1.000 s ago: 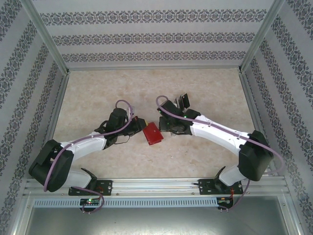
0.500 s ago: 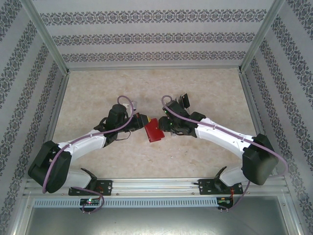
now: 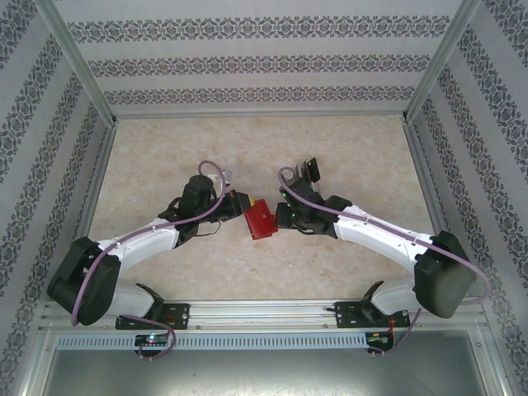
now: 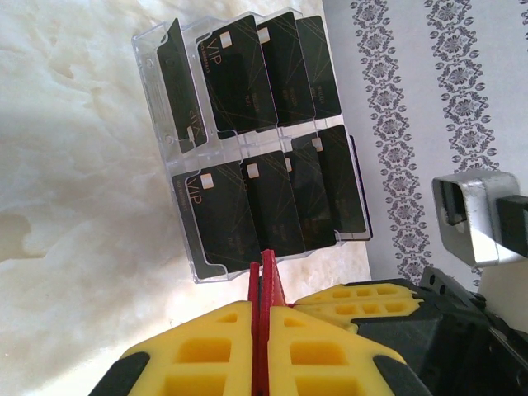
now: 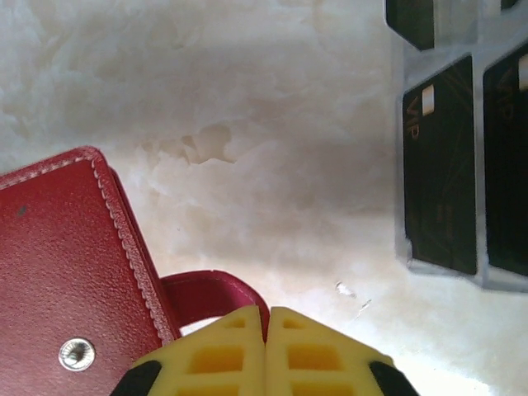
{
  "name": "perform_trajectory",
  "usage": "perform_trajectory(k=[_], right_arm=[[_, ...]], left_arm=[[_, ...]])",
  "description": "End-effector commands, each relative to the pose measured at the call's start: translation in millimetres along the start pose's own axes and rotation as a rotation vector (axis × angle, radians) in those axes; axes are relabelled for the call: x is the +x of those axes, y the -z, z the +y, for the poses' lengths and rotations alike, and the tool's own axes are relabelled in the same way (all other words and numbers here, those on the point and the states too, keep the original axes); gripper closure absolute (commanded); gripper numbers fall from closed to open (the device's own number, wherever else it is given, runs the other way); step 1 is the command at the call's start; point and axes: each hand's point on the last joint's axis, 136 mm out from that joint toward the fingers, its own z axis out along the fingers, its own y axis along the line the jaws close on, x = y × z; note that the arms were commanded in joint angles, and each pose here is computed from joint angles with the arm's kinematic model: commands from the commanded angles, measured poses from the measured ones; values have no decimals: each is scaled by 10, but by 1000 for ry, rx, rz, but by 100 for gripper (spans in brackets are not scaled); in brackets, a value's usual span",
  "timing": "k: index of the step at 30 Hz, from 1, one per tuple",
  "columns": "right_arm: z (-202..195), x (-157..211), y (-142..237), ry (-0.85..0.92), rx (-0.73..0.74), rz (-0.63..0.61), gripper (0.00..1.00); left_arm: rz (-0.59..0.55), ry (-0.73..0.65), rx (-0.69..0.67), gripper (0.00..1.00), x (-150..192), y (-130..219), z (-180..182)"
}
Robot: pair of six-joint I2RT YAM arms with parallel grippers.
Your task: Put the credit cards into the card holder
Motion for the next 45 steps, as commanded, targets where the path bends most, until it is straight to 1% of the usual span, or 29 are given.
perform_trajectory(k=[1, 3, 6, 9, 12, 15, 18, 23, 27, 30, 33, 41, 45], right_arm=[[24, -68, 78, -9, -27, -23, 100], [94, -91, 108, -3, -54, -22, 100], [229, -93, 102, -2, -108, -5, 100], [341, -50, 26, -4, -139, 21, 100], [462, 23, -87, 4, -157, 50, 100], [582, 86, -168, 18, -166, 70, 100], [596, 125, -220, 22, -156, 77, 100], [392, 164, -213, 7, -99, 62, 100], [108, 231, -192, -26, -37, 56, 100], [-161, 308, -167, -54, 21, 49, 100], [-328, 390, -159, -77, 39, 54, 100], [-447, 531, -219, -85, 47, 84, 100], [-501, 587, -256, -95, 54, 90, 100]], left_arm=[[-44, -63, 40, 100, -162, 24, -191], [-55, -59, -52, 78, -166, 47, -7], [-68, -51, -204, 50, -181, 138, 349], [-63, -44, -308, 41, -186, 252, 635], [-41, -50, -365, 38, -160, 333, 811], [-1, -56, -370, 36, -84, 351, 835], [26, -39, -358, 34, 10, 348, 859], [43, -17, -372, 34, 109, 360, 954], [74, -7, -387, 33, 173, 332, 1019], [93, 3, -375, 33, 204, 286, 1031], [112, 6, -353, 33, 230, 226, 1010], [173, 16, -290, 32, 313, -17, 943], [180, 22, -240, 30, 305, -114, 876]])
